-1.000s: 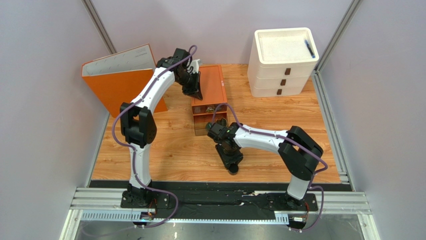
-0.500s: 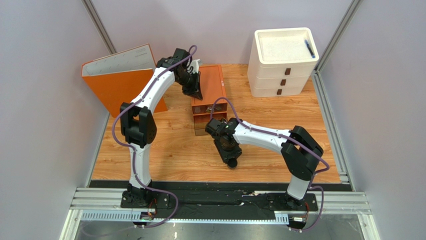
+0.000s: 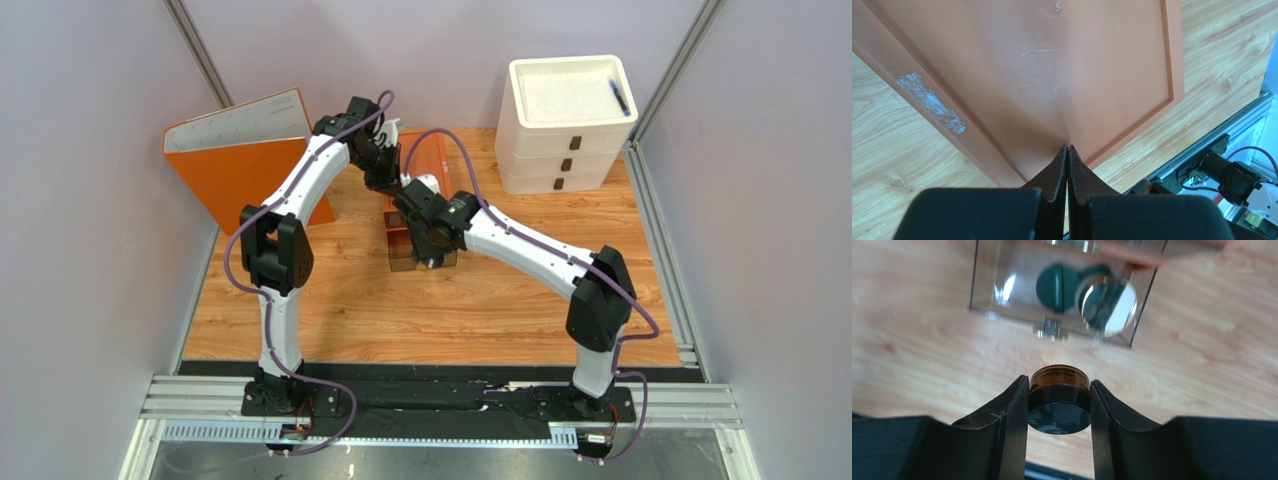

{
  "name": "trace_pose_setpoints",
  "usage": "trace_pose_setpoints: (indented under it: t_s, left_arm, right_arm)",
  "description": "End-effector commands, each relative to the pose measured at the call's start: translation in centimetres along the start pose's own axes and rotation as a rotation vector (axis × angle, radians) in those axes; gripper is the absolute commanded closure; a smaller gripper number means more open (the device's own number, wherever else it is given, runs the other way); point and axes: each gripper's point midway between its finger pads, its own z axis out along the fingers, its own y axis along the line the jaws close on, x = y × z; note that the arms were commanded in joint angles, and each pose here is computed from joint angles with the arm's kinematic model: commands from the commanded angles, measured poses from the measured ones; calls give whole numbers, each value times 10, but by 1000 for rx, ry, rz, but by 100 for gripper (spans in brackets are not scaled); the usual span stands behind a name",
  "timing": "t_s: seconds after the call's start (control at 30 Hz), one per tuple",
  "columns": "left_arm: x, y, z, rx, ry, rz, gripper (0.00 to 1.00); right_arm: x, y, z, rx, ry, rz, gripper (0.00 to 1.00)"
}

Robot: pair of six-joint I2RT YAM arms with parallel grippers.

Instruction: Organize the makeup

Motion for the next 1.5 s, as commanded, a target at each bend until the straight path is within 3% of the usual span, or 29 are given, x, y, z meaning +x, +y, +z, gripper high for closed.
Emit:
trace_pose_setpoints:
  t_s: [0.0,0.33,0.43,0.47,0.5,0.57,0.67,0.77,0.93,1.03,1.1,1.13,1.27,1.4,1.47]
  left_arm:
    - [34,34,14,-127,131,-17,100]
    - [35,37,13,-141,146,-8,100]
    - [35,38,13,-144,148,-5,100]
    - [34,37,13,-143,144,-3,100]
    - [35,37,13,-142,149,-5,100]
    - [36,37,15,-139,153,-7,100]
    - [35,37,14,-140,150,-7,100]
    - [34,36,13,-138,148,-9,100]
    - [32,35,14,-134,145,-8,100]
    - [32,35,13,-136,144,-8,100]
    - [31,34,12,-134,141,-10,100]
    - [31,34,13,-132,141,-11,100]
    - [31,33,12,-126,139,-14,100]
    - [30,32,11,-127,133,-11,100]
    - [30,31,10,-127,131,-7,100]
  right_arm:
    - [-54,-4,16,28,-114,35,100]
    - [-77,12,55,24,-111,63,99]
    - [-73,14,61,20,-100,73,93]
    - [-72,14,62,15,-95,72,88]
    - [-71,15,62,9,-91,79,64]
    - [-70,14,59,8,-96,87,32]
    - [-70,9,56,22,-112,98,22]
    - [-75,7,44,16,-142,105,21]
    - [-74,0,20,3,-171,157,25]
    - [-62,-10,7,-15,-169,217,37]
    - [-59,-8,3,-86,-168,302,87]
    - [-41,-12,11,-92,-131,333,100]
    - [-15,8,8,-388,-59,577,100]
    - [3,8,22,-564,-12,910,100]
    - [9,9,27,-622,1,957,100]
